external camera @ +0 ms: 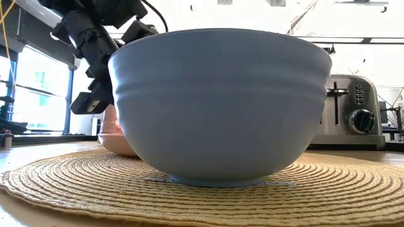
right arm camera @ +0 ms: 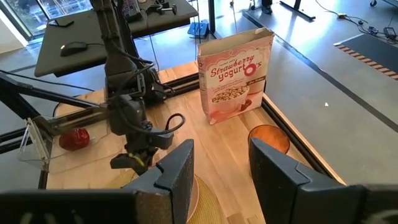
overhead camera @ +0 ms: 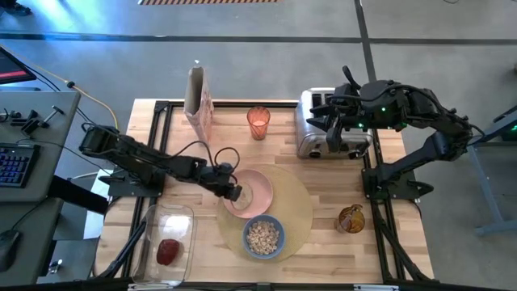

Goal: Arrange a breakfast setting
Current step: Put the toasted bagel onto the peach plate, then put the blue spoon onto the brown placemat to the right of the blue bowl

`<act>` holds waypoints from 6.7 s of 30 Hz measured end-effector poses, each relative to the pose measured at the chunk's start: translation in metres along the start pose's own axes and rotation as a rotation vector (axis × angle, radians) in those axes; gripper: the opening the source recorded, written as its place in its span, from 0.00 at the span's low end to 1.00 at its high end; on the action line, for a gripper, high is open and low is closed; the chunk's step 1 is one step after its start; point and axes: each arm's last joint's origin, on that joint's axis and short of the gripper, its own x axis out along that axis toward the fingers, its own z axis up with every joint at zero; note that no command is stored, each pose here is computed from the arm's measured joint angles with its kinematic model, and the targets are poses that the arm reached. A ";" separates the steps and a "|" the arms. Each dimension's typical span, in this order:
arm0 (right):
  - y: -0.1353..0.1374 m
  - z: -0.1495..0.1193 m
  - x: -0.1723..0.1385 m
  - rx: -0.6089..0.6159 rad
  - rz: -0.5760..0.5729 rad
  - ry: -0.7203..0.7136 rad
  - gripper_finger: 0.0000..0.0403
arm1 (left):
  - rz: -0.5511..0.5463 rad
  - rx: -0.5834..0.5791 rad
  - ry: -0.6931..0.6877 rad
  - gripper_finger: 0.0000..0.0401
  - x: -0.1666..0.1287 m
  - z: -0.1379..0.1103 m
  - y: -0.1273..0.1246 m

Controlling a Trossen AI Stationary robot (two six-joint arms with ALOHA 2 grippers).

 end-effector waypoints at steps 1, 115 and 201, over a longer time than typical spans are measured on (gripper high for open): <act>0.000 0.000 0.000 0.000 0.004 0.001 0.34 | -0.003 -0.006 0.008 0.13 0.000 0.002 0.000; 0.039 -0.262 -0.021 0.298 -0.050 0.949 0.45 | -0.441 0.356 -0.313 0.32 -0.105 0.022 -0.034; 0.049 -0.230 -0.034 0.250 -0.142 1.010 0.00 | -0.409 0.404 -0.362 0.32 -0.105 0.023 -0.033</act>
